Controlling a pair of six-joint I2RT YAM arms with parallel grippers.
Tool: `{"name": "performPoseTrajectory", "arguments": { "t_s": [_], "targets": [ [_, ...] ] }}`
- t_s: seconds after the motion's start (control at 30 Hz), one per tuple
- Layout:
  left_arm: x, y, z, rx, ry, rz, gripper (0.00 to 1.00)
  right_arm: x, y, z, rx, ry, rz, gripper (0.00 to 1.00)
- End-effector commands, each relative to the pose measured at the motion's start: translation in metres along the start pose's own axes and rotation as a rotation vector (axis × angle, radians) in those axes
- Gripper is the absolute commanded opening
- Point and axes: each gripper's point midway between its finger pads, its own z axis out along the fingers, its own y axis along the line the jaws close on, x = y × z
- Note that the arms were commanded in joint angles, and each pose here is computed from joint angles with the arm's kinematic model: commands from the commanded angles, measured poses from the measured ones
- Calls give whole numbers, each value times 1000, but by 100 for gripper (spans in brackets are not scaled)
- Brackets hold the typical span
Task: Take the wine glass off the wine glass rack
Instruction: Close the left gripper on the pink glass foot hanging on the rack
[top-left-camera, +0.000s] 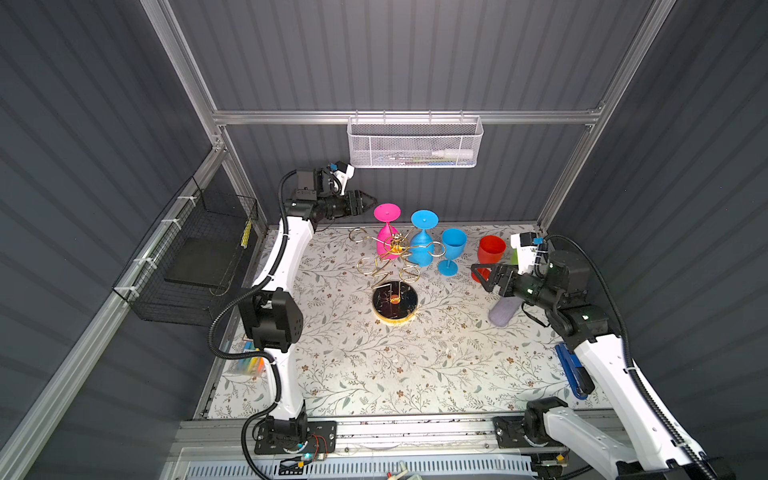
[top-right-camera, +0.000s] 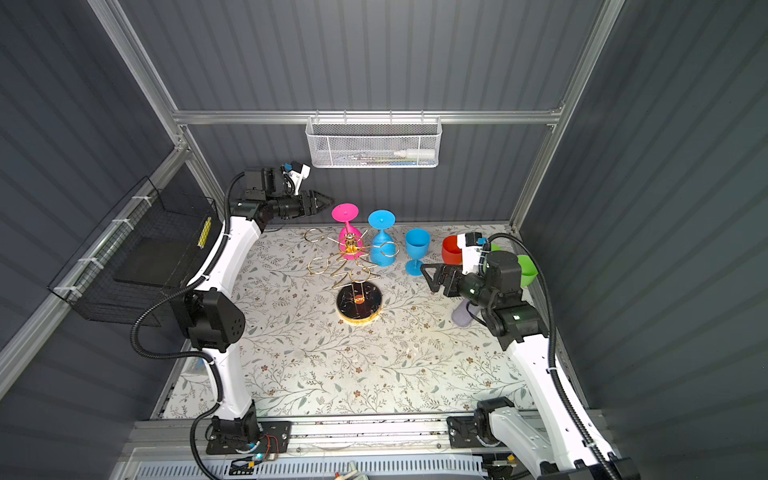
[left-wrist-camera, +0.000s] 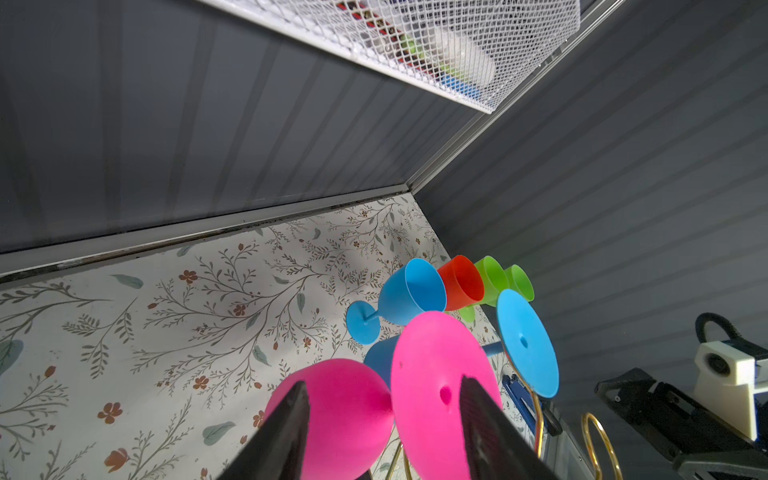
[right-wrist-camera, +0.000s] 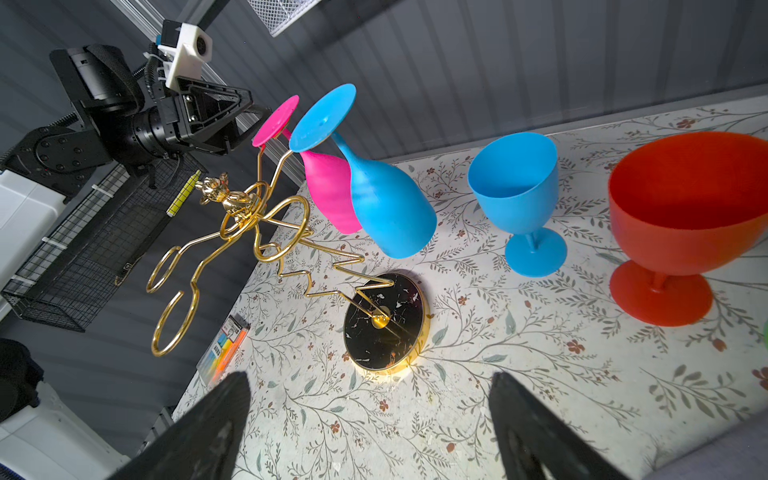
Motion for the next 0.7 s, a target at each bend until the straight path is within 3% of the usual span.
{"name": "performPoseTrajectory", "arguments": {
  "t_s": [0.0,0.33,0.67],
  "targets": [
    [4,-12,8,41,32,8,56,-7,4,1,-9,-26,-14,92],
    [13,-14,17,53,57,6,49,-9,5,4,-13,-23,-16,92],
    [19,-13,15,43,75,0,30,-10,6,4,-12,-25,-16,93]
  ]
}}
